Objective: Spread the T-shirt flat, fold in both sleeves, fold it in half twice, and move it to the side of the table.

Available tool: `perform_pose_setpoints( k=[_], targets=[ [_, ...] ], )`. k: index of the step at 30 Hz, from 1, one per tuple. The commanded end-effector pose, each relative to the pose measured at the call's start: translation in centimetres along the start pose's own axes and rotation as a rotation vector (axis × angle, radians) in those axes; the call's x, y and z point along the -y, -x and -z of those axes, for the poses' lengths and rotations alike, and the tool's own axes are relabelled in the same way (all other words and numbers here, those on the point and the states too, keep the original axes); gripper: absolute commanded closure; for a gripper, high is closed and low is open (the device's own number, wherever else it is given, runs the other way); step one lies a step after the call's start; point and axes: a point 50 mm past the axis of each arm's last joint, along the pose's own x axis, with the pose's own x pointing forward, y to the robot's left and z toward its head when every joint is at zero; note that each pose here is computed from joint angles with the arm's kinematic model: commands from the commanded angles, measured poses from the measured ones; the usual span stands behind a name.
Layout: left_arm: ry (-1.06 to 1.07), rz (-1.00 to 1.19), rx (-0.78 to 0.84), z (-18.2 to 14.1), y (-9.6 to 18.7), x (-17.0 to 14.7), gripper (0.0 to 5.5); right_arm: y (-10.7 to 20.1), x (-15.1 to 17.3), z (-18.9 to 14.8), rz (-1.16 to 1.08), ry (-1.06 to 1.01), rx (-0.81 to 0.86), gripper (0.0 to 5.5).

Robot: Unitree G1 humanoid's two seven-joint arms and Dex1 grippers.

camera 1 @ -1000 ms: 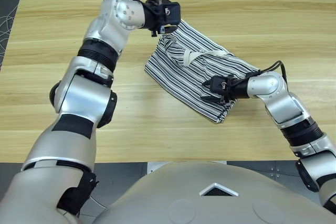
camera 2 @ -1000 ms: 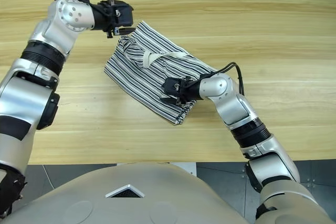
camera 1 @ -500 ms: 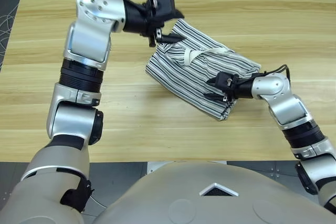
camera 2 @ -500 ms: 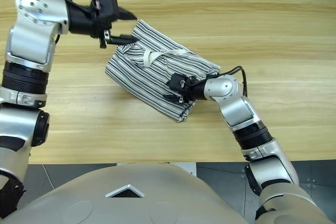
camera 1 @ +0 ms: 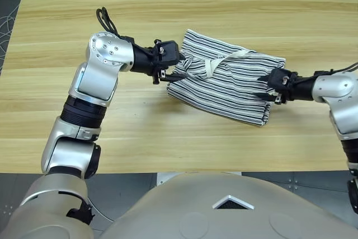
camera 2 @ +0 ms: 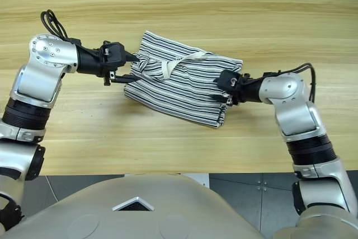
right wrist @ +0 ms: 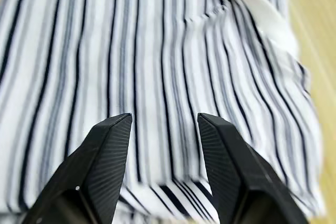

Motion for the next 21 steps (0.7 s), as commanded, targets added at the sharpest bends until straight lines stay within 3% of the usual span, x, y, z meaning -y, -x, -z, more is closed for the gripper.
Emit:
perform_pose_setpoints(
  k=[1,4,10,13,16,19,21],
  targets=[
    [-0.008,0.007,-0.004,0.1,-0.4,0.7,2.95,2.8,2.7,1.6,0.12,-0.001,-0.081,3.19],
    [-0.009,0.009,0.017,-0.3,-0.6,0.9,2.95,3.7,4.0,1.4,0.2,-0.025,-0.034,3.19],
    [-0.004,0.015,0.08,-1.4,-0.1,1.3,2.95,2.1,4.3,-6.0,0.353,-0.224,0.48,3.19],
    [0.014,0.025,0.163,-2.9,0.5,1.5,2.95,2.1,3.0,-9.0,0.391,-0.316,0.616,3.19],
    [0.046,0.008,0.253,-4.4,1.6,1.2,2.95,0.4,0.7,-10.5,0.393,-0.453,0.574,3.19],
    [0.079,-0.092,0.346,-5.7,3.3,-0.5,2.95,-2.8,-3.3,-9.1,0.327,-0.585,0.306,3.19],
    [0.098,-0.168,0.379,-6.1,4.3,-1.6,2.95,-2.8,-4.3,-8.0,0.311,-0.585,0.173,3.19]
  ],
)
